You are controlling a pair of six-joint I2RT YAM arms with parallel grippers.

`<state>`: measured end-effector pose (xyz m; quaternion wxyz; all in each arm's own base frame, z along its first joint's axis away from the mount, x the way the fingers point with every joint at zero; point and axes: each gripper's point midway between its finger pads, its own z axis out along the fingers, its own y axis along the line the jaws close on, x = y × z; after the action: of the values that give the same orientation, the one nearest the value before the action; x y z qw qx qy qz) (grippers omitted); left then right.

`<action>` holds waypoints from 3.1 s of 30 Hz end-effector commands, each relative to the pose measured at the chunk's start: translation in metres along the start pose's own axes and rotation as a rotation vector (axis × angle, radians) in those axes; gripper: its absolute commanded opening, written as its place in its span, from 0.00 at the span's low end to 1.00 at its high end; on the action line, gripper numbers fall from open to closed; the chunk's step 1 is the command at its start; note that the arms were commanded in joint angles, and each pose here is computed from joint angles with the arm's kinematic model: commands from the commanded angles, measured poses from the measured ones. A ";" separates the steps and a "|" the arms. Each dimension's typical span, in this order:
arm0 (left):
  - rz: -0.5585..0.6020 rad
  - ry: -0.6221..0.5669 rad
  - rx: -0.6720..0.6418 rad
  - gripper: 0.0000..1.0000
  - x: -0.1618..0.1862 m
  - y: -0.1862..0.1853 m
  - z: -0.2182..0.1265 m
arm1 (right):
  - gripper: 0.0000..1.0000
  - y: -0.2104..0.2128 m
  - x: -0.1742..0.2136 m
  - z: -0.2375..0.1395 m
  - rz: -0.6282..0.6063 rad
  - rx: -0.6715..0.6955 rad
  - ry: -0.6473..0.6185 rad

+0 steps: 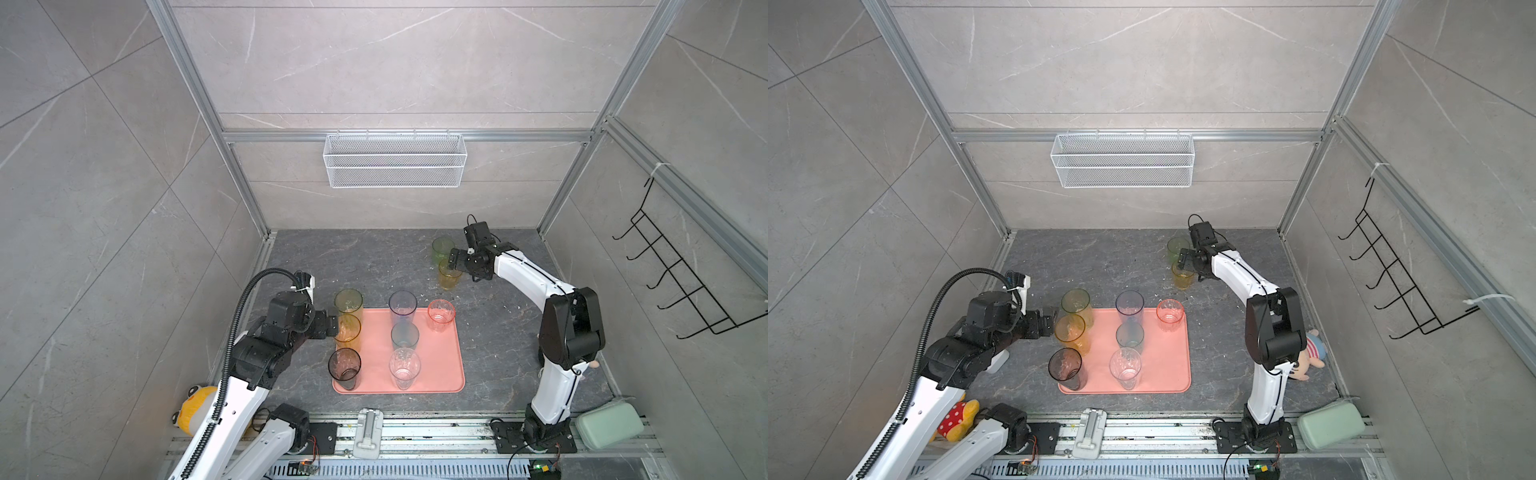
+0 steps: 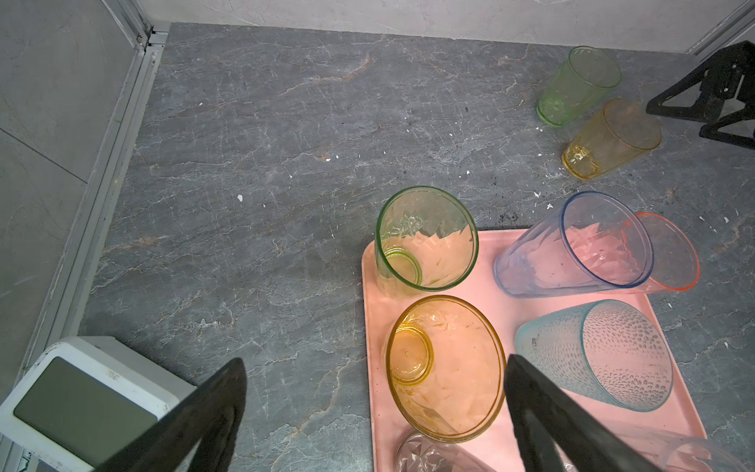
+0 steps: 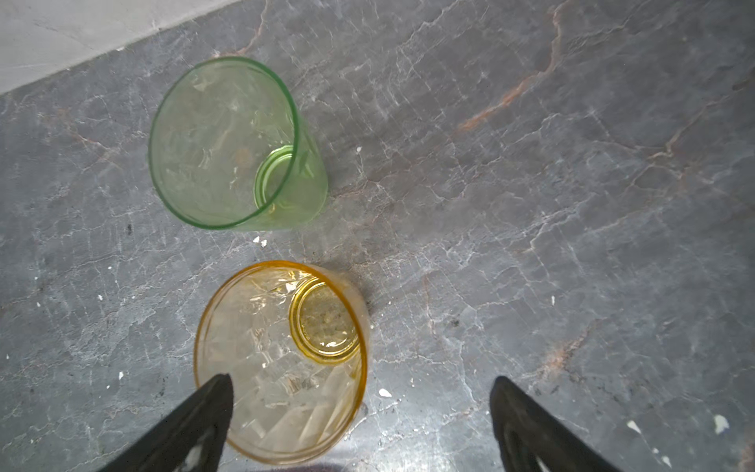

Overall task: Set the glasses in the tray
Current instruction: 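Move the right gripper over the yellow cup beside the green cup, then lower the right gripper onto the yellow cup rim, close and lift, then carry the yellow cup with the right gripper onto the tray edge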

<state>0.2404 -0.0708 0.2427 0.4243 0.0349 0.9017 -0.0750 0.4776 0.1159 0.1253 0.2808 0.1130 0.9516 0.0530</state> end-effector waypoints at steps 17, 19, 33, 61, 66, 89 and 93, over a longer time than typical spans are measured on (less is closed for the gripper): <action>0.001 -0.018 0.002 0.98 -0.005 0.000 -0.004 | 0.69 -0.004 0.009 0.024 0.018 -0.007 0.081; 0.001 -0.017 0.003 0.98 -0.005 0.000 -0.004 | 0.65 -0.004 0.010 0.026 0.017 -0.009 0.088; 0.004 -0.007 0.020 0.98 -0.004 -0.003 -0.002 | 0.36 0.002 0.016 0.038 0.000 -0.037 0.128; 0.007 -0.011 0.045 0.98 -0.004 -0.007 -0.004 | 0.00 0.004 0.005 0.008 -0.067 -0.055 0.090; 0.008 -0.023 0.079 0.98 -0.005 -0.013 -0.006 | 0.00 -0.002 -0.001 -0.025 -0.109 -0.037 0.041; 0.018 -0.041 0.144 0.98 -0.008 -0.023 -0.010 | 0.00 0.010 0.054 -0.176 -0.306 -0.210 0.023; 0.016 -0.036 0.143 0.98 -0.006 -0.023 -0.010 | 0.00 0.013 0.065 -0.193 -0.339 -0.210 0.052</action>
<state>0.2307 -0.0903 0.2506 0.4250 0.0617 0.8930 -0.1350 0.3405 0.1342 0.2487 0.2883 -0.0610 0.9496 0.1066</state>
